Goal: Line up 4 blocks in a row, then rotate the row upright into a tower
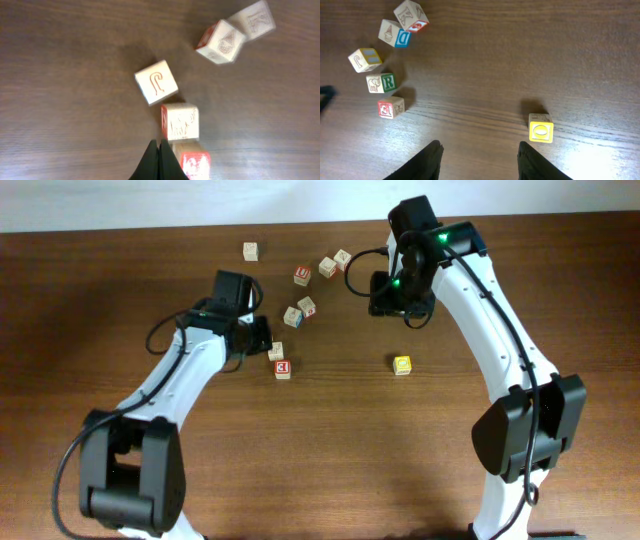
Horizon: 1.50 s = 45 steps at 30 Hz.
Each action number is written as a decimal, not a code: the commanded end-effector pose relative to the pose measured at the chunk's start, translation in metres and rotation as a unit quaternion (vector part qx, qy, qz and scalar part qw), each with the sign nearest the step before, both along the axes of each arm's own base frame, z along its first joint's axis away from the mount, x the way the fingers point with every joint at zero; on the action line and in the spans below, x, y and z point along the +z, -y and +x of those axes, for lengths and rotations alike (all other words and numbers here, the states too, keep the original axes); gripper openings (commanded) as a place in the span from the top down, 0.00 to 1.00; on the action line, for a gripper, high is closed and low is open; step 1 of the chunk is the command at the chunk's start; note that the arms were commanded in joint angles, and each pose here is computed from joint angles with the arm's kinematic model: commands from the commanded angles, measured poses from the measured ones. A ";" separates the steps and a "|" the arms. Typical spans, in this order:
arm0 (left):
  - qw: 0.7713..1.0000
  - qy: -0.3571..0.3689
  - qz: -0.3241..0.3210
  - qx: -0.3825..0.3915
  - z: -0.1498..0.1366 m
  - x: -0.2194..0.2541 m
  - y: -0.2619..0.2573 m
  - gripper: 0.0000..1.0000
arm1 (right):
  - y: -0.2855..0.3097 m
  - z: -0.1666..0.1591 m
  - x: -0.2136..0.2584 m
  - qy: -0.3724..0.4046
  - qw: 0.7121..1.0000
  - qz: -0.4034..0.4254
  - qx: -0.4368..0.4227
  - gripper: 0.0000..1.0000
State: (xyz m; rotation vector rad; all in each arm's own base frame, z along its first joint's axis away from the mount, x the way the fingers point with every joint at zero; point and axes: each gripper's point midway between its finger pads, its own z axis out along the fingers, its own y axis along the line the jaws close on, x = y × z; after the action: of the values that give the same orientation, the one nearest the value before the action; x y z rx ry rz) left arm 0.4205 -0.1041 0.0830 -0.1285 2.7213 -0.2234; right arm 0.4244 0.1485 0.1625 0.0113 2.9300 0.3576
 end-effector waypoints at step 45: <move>0.988 0.149 0.028 0.014 -0.004 0.147 -0.023 0.01 | 0.048 -0.091 0.191 0.216 0.976 0.019 -0.015 0.02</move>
State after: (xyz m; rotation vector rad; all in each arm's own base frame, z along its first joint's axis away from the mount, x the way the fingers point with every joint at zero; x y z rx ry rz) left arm 0.4146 -0.0838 0.2218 -0.1050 2.4461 -0.1531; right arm 0.3663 0.1137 0.3059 -0.0008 2.6132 0.3841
